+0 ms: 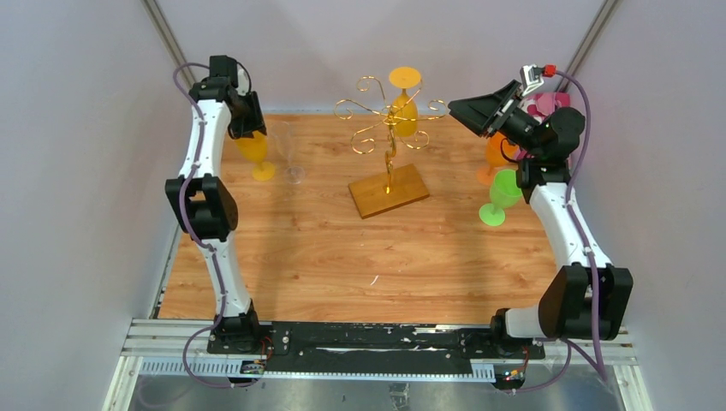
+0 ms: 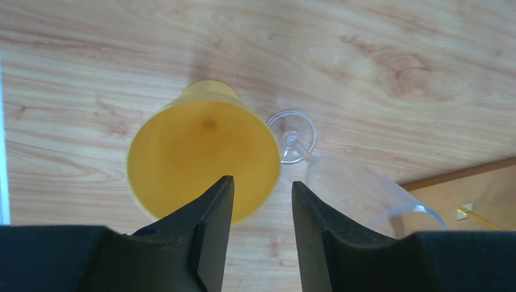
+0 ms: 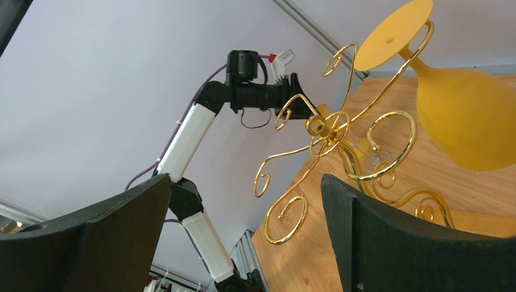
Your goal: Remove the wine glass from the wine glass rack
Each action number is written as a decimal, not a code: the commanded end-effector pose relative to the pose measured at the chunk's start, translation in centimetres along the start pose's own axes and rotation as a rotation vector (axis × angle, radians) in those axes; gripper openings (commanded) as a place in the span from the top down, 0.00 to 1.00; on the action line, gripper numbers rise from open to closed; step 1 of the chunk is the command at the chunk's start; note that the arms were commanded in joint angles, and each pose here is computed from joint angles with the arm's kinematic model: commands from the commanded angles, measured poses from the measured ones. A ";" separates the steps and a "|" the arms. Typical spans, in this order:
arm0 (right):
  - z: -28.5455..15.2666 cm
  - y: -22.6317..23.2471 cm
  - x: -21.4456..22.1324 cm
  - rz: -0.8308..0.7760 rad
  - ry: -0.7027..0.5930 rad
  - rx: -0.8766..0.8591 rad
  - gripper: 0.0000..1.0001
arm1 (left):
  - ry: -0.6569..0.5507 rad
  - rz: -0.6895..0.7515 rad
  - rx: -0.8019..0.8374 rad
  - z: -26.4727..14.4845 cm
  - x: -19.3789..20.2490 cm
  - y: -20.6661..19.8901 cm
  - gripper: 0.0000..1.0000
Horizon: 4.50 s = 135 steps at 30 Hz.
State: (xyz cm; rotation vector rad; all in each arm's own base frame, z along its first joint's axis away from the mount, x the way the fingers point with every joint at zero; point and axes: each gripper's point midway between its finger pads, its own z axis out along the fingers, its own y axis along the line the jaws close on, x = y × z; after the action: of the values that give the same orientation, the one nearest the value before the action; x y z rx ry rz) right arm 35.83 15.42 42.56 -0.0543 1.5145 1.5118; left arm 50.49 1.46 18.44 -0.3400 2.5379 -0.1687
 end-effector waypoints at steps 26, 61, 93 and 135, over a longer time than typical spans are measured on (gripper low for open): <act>7.2 -10.0 -8.6 0.055 0.011 0.057 0.55 | -0.838 0.176 0.661 -33.4 0.8 -14.3 0.54; 15.1 -13.7 -2.6 0.148 0.206 0.035 0.67 | -0.820 0.184 0.583 -33.1 5.1 -12.0 0.53; 13.6 -12.7 -5.0 0.138 0.155 0.029 1.00 | -0.814 0.187 0.626 -33.0 5.5 -12.6 0.52; 13.0 -4.7 -0.9 0.194 0.320 -0.099 1.00 | -0.767 0.169 0.638 -31.3 5.7 -12.9 0.53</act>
State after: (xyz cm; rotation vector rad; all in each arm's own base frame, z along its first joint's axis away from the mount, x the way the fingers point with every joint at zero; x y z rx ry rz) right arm 48.91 22.46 40.62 -0.1170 1.7463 1.7662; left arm 31.03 -10.86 44.09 0.0617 1.6312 -0.6206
